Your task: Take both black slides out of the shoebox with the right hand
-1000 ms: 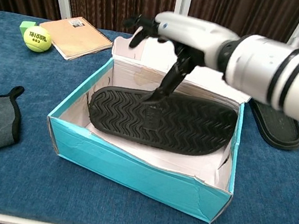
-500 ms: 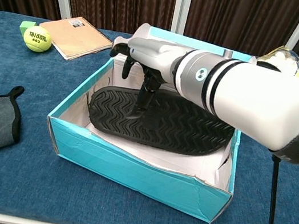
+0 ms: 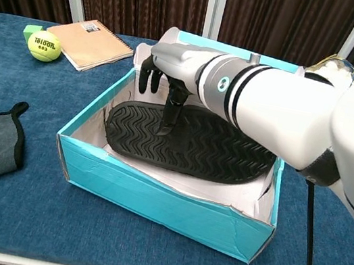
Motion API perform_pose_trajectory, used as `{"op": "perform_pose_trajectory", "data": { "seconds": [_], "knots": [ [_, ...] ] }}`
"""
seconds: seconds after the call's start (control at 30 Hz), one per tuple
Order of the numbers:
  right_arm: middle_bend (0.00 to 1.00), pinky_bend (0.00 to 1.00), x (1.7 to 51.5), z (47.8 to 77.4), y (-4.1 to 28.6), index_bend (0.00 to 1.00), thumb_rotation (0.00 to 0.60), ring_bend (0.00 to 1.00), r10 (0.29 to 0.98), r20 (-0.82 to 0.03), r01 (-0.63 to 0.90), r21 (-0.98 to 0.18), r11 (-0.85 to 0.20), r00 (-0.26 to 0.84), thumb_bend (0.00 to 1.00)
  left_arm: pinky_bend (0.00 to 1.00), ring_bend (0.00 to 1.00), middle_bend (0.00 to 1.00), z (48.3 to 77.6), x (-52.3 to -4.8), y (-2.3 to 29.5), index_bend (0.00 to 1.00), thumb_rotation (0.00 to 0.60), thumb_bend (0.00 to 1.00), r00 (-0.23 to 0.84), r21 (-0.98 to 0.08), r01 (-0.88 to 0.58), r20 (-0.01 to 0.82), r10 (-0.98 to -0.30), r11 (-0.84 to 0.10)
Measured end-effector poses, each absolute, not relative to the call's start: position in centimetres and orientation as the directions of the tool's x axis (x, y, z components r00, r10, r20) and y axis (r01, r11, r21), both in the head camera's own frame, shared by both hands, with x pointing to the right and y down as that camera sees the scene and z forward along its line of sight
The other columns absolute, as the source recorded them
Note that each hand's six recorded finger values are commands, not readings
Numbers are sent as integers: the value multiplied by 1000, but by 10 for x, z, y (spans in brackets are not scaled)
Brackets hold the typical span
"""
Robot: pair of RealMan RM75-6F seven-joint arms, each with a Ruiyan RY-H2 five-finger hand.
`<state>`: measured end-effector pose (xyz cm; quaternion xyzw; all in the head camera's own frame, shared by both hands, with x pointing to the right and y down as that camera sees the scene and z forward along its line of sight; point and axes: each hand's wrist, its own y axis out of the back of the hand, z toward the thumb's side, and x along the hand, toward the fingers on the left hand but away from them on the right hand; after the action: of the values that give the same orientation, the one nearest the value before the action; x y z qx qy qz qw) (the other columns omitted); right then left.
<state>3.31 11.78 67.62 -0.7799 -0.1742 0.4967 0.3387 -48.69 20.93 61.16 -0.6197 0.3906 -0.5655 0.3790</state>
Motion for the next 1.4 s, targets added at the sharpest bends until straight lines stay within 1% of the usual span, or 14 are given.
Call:
{"op": "perform_pose_trajectory", "data": {
  "seconds": [0.13, 0.23, 0.43, 0.67, 0.8, 1.1, 1.4],
  "knots": [
    [261, 220, 32, 676, 120, 359, 600, 87, 608, -654, -62, -702, -709, 450, 29, 315, 96, 195, 612, -488, 210, 156, 600, 0, 55, -911, -55, 406, -912, -409],
    [269, 246, 29, 672, 119, 359, 600, 95, 613, -642, -67, -714, -697, 460, 32, 315, 96, 195, 611, -488, 210, 156, 600, 0, 53, -912, -57, 405, -913, -407],
    [319, 319, 26, 662, 125, 358, 600, 158, 628, -617, -63, -735, -675, 474, 49, 315, 96, 195, 612, -488, 210, 156, 600, 0, 57, -911, -59, 405, -913, -408],
    [363, 382, 24, 666, 128, 357, 600, 216, 637, -621, -64, -737, -673, 456, 77, 315, 96, 195, 611, -490, 211, 156, 600, 0, 53, -911, -60, 405, -913, -408],
    [367, 403, 23, 669, 127, 358, 600, 241, 643, -620, -67, -741, -668, 450, 80, 315, 96, 195, 613, -490, 211, 156, 600, 0, 52, -909, -59, 410, -911, -412],
    [417, 415, 18, 675, 123, 360, 600, 274, 641, -630, -55, -731, -681, 439, 97, 315, 96, 195, 613, -494, 213, 156, 600, 0, 46, -907, -58, 415, -909, -417],
    [428, 427, 14, 685, 121, 370, 600, 287, 631, -648, -68, -719, -692, 427, 101, 316, 96, 195, 614, -496, 214, 156, 600, 0, 39, -908, -60, 414, -910, -415]
  ]
}}
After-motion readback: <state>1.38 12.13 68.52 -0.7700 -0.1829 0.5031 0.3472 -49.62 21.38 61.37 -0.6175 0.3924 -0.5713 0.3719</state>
